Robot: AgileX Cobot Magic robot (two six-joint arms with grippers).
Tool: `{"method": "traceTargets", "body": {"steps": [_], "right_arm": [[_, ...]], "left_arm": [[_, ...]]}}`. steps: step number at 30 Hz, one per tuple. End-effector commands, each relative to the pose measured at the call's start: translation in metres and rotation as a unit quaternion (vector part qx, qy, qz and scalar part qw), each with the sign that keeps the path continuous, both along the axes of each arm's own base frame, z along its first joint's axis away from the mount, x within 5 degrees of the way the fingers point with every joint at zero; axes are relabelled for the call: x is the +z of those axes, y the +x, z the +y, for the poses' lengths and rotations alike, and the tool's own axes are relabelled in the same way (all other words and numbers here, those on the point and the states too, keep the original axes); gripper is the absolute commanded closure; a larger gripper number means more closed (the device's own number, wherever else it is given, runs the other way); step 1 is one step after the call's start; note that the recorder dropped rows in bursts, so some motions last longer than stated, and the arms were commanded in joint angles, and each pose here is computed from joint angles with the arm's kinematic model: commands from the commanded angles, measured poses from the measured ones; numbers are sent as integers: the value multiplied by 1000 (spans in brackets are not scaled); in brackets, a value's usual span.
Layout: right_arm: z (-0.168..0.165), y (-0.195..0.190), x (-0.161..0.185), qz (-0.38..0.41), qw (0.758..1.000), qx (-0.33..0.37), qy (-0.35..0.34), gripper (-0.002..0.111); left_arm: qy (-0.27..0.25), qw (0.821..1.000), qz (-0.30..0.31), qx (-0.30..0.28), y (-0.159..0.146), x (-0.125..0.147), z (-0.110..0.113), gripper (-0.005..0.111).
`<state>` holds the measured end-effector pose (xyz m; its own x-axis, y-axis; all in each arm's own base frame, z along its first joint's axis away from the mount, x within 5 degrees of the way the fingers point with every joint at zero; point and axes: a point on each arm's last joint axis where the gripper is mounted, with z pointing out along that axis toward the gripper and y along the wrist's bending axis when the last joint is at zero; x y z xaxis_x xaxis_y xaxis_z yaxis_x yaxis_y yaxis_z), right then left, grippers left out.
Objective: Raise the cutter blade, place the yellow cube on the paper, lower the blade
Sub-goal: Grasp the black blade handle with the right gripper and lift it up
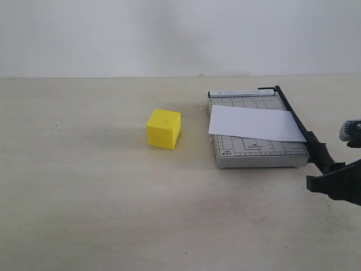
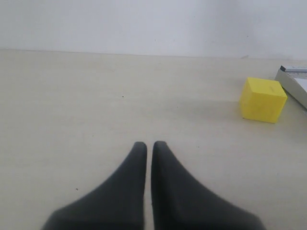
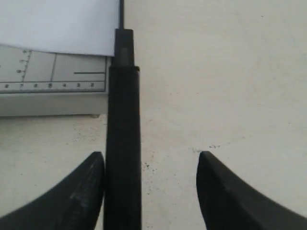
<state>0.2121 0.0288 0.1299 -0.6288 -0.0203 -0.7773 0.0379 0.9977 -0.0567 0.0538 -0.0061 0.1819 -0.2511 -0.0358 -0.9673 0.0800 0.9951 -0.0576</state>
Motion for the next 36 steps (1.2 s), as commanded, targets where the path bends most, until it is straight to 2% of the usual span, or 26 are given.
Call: {"method": "traceTargets", "body": {"steps": [1,4,6,11,19,25,30,36], "right_arm": [[1,2,-13,7,1000,-4,3,53],[1,1,-15,16,1000,-11,15,55],[1,1,-16,17,1000,-11,15,64],[1,1,-16,17,1000,-11,15,107],[1,3,-8,-13,1000,-12,12,108],[-1,4,26,-107,994,-4,5,108],[-4,-1,59,-197,980,-8,7,108],[-2,-9,85,-258,966,28,2,108]], "left_arm": [[-3,1000,-11,-2,0,3,0,102],[-3,1000,-11,-2,0,3,0,102],[-3,1000,-11,-2,0,3,0,102],[-3,1000,-11,-2,0,3,0,102],[-3,1000,-11,-2,0,3,0,102],[-3,1000,-11,-2,0,3,0,102],[-3,1000,-11,-2,0,3,0,102],[-3,1000,-11,-2,0,3,0,102]]}}
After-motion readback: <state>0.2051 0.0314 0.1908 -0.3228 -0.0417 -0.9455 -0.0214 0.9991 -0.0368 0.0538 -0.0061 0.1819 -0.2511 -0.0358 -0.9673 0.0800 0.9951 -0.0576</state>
